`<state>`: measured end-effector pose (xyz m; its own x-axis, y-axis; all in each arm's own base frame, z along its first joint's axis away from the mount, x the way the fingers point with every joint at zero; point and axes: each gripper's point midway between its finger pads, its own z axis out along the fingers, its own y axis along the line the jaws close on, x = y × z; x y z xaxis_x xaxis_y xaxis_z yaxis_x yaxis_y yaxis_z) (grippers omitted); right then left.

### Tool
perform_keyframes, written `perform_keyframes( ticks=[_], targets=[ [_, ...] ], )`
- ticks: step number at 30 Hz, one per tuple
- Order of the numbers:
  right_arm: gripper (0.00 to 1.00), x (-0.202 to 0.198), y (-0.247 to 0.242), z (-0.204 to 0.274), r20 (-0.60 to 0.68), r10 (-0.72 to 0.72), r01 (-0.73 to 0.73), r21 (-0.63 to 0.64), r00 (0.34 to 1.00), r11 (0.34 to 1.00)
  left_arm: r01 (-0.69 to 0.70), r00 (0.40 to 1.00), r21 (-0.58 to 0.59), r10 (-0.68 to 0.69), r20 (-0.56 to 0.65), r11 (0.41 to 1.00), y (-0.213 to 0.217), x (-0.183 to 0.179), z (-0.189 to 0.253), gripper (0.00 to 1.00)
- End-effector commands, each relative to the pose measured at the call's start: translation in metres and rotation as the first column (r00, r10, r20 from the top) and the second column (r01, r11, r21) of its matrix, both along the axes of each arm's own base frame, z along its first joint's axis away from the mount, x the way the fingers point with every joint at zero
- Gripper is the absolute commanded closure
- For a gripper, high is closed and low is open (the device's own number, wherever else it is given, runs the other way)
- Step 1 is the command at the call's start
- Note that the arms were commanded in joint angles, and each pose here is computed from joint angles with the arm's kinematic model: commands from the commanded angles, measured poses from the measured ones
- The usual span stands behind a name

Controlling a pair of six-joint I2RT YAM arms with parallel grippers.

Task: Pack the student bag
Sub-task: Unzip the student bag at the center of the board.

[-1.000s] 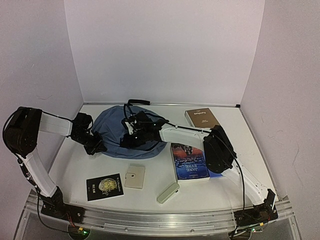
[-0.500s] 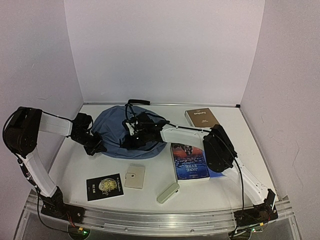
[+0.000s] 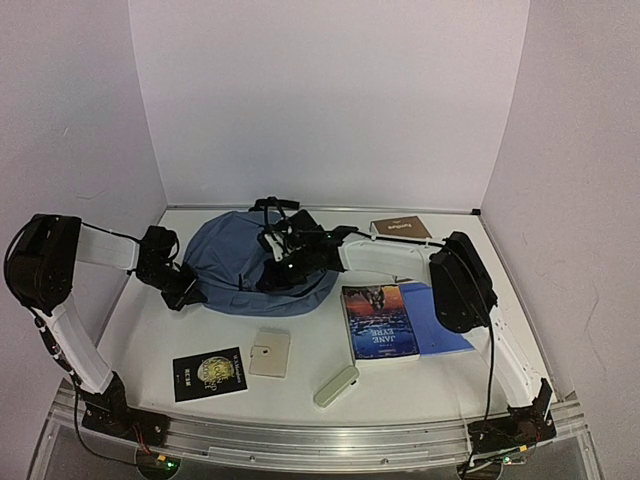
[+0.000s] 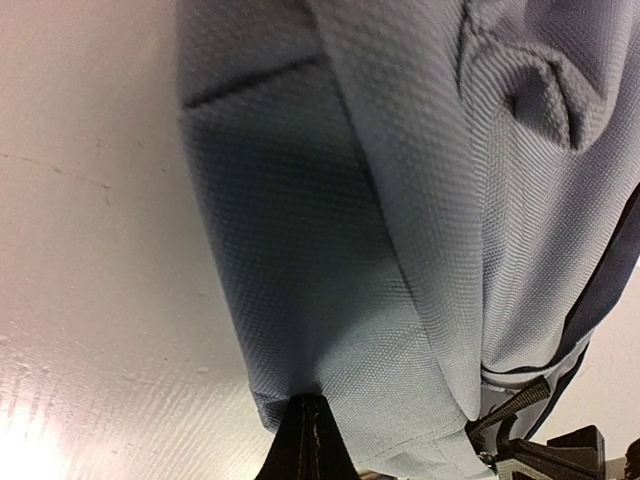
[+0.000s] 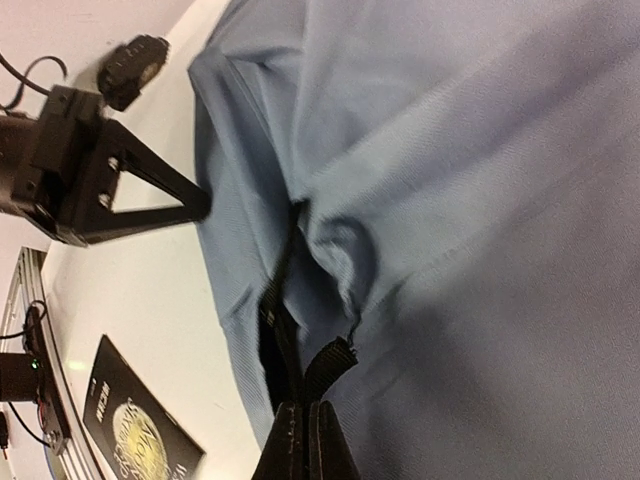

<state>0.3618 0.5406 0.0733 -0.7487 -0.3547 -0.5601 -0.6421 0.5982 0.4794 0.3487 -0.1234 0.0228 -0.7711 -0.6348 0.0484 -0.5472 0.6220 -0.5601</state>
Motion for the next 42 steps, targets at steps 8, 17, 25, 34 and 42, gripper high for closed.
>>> perform_keyframes(
  ticks=[8,17,25,34,42],
  targets=[
    [1.00,0.005,-0.021,0.030,-0.002,0.004,-0.004,0.038,1.000,0.999,0.068,0.981,0.152,-0.094,0.169,0.986,0.009,0.007,0.049,0.87],
    [1.00,0.004,0.001,0.045,-0.064,0.012,-0.004,0.122,0.998,0.992,0.281,0.840,0.188,-0.335,0.426,0.941,-0.031,-0.005,0.130,0.28],
    [1.00,0.002,0.001,0.056,-0.066,0.009,0.001,0.144,0.998,0.990,0.265,0.891,0.049,-0.264,0.370,0.963,-0.055,0.006,0.109,0.25],
    [1.00,-0.011,0.005,0.053,-0.074,0.032,-0.021,0.146,0.997,0.989,0.201,0.960,0.003,-0.197,0.200,0.980,-0.074,0.012,0.054,0.25],
    [1.00,-0.026,0.004,0.051,-0.101,0.071,-0.055,0.151,0.992,0.987,0.129,0.986,0.026,-0.131,0.101,0.991,-0.066,0.017,0.017,0.51]
  ],
)
